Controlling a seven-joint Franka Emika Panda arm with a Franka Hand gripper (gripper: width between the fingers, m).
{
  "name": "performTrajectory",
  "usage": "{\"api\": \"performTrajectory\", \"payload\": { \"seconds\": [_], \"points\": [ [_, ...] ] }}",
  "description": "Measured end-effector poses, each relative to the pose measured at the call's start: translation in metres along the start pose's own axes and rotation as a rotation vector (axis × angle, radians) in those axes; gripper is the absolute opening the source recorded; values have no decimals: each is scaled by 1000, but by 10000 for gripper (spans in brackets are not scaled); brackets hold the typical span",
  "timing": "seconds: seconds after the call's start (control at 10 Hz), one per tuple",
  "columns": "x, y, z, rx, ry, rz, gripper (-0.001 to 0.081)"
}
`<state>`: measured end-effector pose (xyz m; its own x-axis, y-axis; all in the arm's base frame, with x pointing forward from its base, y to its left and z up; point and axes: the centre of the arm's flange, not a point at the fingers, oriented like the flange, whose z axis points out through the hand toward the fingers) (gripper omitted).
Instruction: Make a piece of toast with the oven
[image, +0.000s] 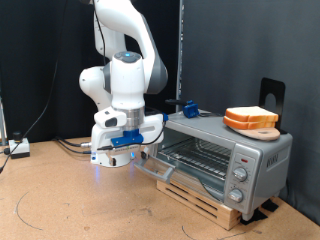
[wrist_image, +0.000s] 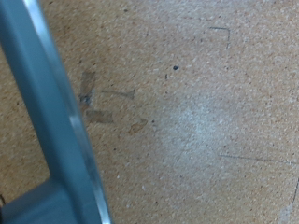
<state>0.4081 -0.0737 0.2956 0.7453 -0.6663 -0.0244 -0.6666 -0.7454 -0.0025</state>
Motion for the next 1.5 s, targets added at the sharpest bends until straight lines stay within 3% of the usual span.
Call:
{"api": "performTrajectory", "payload": {
  "seconds": [0.4, 0.9, 1.2, 1.5],
  "points": [
    [15, -12, 7, 35, -34, 7, 807],
    [13, -34, 5, 43, -48, -35, 807],
    [18, -32, 11, -11, -17, -36, 807],
    [30, -19, 38, -75, 16, -19, 807]
  ]
}}
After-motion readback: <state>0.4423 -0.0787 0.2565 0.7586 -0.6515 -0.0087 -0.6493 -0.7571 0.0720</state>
